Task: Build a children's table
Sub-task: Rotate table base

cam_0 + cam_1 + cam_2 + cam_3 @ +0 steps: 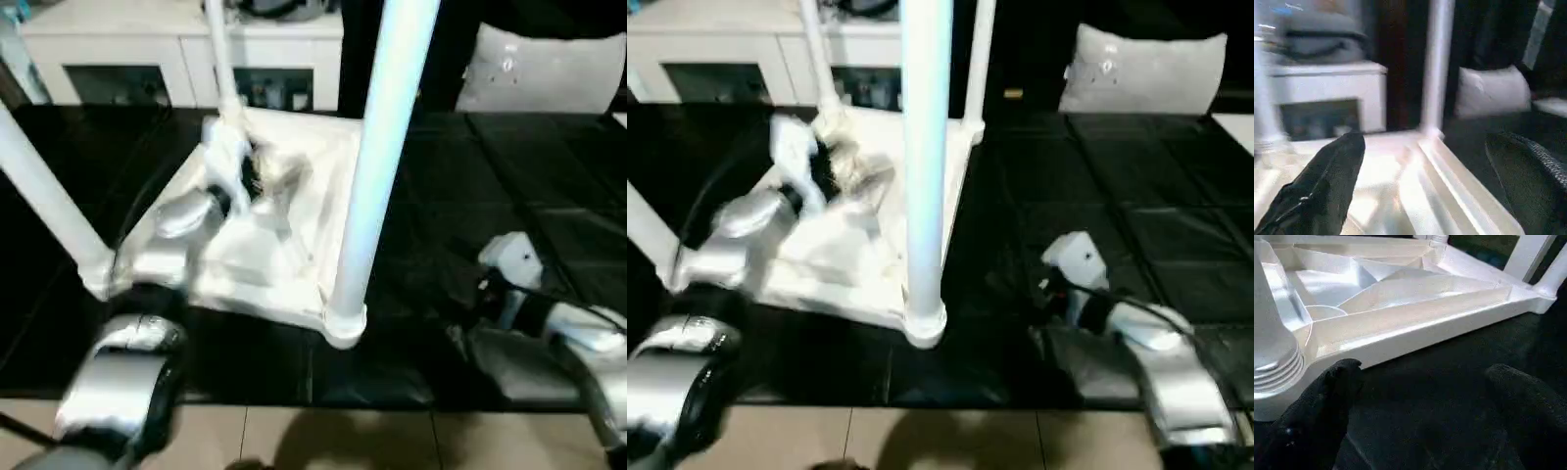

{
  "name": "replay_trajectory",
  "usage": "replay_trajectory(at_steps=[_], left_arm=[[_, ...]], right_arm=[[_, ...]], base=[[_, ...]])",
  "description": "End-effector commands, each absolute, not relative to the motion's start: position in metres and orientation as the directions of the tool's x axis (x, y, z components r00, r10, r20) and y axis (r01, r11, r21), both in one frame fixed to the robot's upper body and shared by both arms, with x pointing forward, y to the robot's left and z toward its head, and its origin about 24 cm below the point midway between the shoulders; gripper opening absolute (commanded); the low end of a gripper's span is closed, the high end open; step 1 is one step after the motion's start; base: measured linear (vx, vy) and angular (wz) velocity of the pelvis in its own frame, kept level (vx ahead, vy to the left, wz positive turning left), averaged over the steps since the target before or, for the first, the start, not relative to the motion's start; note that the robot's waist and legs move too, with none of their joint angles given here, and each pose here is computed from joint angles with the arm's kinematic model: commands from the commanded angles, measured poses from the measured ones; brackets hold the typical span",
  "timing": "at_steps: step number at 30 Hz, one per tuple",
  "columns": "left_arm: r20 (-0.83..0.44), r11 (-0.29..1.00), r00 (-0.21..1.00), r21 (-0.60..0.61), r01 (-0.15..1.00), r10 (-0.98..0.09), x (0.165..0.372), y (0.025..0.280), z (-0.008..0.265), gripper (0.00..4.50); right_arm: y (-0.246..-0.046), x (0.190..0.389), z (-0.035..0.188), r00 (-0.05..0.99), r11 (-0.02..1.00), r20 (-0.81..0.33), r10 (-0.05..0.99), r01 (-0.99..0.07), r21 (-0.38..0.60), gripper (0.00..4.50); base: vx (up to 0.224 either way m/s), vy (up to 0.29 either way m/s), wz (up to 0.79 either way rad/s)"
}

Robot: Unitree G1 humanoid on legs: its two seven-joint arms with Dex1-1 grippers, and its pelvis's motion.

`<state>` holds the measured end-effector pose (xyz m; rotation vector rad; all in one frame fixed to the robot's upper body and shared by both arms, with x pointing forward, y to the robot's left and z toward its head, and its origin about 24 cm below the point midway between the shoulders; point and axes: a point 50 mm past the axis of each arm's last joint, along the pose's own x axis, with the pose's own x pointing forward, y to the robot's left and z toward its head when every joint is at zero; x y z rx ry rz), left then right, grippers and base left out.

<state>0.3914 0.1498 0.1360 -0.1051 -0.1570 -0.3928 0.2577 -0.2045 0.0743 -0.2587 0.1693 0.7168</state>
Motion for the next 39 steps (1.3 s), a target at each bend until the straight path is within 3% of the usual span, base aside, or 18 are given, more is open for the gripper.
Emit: replay_trajectory(at_steps=[1,2,6,8,10,12,13,14,16,17,20,27,33,38,39], left_arm=[[0.181,0.939,0.939,-0.134,0.317,-0.291,0.394,0.153,0.134,4.44],[0.180,0.940,0.948,-0.173,0.295,-0.264,0.394,0.152,0.132,4.44],[0.208,0.919,0.919,-0.147,0.367,-0.334,0.392,0.149,0.134,4.44],[0.213,0.930,0.926,-0.129,0.343,-0.312,0.397,0.155,0.141,4.44],[0.215,0.914,0.905,-0.095,0.394,-0.368,0.397,0.156,0.145,4.44],[0.181,0.823,0.804,0.068,0.564,-0.566,0.389,0.150,0.142,4.44],[0.181,0.823,0.804,0.068,0.564,-0.566,0.389,0.150,0.142,4.44],[0.074,0.649,0.648,0.171,0.741,-0.758,0.375,0.145,0.129,4.44],[0.010,0.573,0.582,0.191,0.797,-0.813,0.367,0.145,0.120,4.44],[-0.089,0.467,0.491,0.205,0.860,-0.867,0.355,0.146,0.107,4.44],[-0.209,0.303,0.340,0.191,0.934,-0.917,0.339,0.147,0.092,4.44],[-0.456,0.004,0.051,0.102,0.995,-0.888,0.312,0.154,0.072,4.01],[-0.528,-0.053,-0.005,0.075,0.996,-0.849,0.307,0.151,0.067,3.46],[-0.591,-0.064,-0.022,0.051,0.997,-0.806,0.302,0.153,0.064,3.26],[-0.599,-0.061,-0.019,0.051,0.997,-0.800,0.301,0.153,0.064,3.03]], right_arm=[[-0.202,0.257,0.077,0.749,0.733,-0.225,0.624,-0.660,-0.165,4.50],[-0.200,0.257,0.075,0.748,0.736,-0.221,0.625,-0.660,-0.152,4.50],[-0.196,0.256,0.073,0.747,0.734,-0.220,0.628,-0.662,-0.152,4.50],[-0.196,0.258,0.073,0.752,0.738,-0.217,0.622,-0.656,-0.158,4.50],[-0.196,0.258,0.074,0.751,0.736,-0.219,0.623,-0.657,-0.162,4.50],[-0.197,0.257,0.074,0.742,0.723,-0.233,0.629,-0.668,-0.176,4.50],[-0.197,0.257,0.074,0.742,0.723,-0.233,0.629,-0.668,-0.176,4.50],[-0.198,0.254,0.073,0.733,0.711,-0.252,0.632,-0.678,-0.188,4.50],[-0.198,0.252,0.072,0.726,0.704,-0.260,0.637,-0.685,-0.187,4.50],[-0.198,0.250,0.071,0.714,0.697,-0.268,0.647,-0.696,-0.174,4.50],[-0.196,0.244,0.070,0.681,0.668,-0.284,0.675,-0.728,-0.156,4.50],[-0.188,0.231,0.069,0.581,0.578,-0.313,0.751,-0.808,-0.113,4.50],[-0.186,0.230,0.069,0.563,0.560,-0.320,0.762,-0.821,-0.110,4.50],[-0.182,0.226,0.069,0.520,0.528,-0.326,0.789,-0.846,-0.073,4.50],[-0.181,0.223,0.070,0.505,0.516,-0.330,0.798,-0.855,-0.062,4.50]], base=[[0.000,0.000,0.00],[0.000,0.000,0.00],[0.000,0.000,0.00],[0.000,0.000,0.00],[0.000,0.000,0.00],[0.000,0.000,0.00],[0.000,0.000,0.00],[0.000,0.000,0.00],[0.000,0.000,0.00],[0.000,0.000,0.00],[0.000,0.000,0.00],[0.000,0.000,0.00],[0.000,0.000,0.00],[0.000,0.000,0.00],[0.000,0.000,0.00]])
